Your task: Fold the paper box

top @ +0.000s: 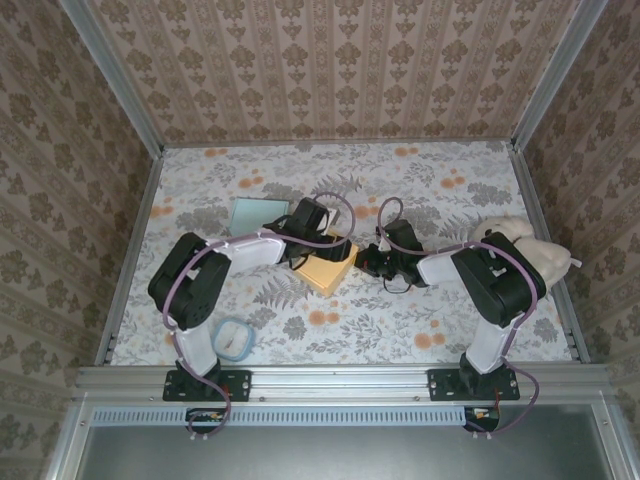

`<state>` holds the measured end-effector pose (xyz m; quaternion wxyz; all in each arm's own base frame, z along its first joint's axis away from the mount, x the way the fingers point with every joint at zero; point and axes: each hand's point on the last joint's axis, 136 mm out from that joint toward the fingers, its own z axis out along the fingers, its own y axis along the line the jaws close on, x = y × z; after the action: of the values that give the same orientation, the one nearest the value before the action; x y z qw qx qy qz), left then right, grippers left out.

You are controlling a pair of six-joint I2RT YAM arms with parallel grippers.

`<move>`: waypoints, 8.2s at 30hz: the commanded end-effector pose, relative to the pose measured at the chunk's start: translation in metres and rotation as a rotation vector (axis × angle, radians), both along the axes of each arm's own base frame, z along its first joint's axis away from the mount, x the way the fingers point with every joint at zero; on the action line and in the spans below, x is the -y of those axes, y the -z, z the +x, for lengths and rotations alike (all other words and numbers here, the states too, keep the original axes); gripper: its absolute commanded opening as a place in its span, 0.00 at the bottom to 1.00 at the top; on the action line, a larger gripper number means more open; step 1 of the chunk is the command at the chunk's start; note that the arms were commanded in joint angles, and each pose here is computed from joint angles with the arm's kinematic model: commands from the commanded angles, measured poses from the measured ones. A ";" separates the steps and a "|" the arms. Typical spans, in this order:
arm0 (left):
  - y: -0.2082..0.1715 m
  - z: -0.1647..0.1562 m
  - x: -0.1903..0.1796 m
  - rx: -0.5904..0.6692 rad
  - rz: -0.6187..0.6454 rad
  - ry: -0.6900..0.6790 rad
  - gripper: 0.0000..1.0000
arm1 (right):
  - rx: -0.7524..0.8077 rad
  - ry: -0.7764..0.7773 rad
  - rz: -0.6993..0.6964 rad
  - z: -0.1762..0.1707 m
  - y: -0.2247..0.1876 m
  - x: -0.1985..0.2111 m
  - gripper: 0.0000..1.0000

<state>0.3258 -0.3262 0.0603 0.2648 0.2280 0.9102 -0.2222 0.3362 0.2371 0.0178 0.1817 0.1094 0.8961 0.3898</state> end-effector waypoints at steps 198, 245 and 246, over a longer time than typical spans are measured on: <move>-0.089 0.011 -0.343 0.772 0.261 -0.848 1.00 | 0.851 0.411 -0.985 0.045 -0.103 0.233 1.00; -0.035 0.073 -0.328 0.662 0.230 -0.643 1.00 | 0.748 0.355 -0.847 0.063 -0.081 0.243 1.00; -0.035 0.073 -0.328 0.663 0.230 -0.643 1.00 | 0.748 0.355 -0.846 0.063 -0.081 0.243 1.00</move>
<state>0.3981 0.0036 0.0967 0.5746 0.0107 0.8159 0.0630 0.3942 -0.0065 0.0945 0.5726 0.0247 0.8187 -0.0362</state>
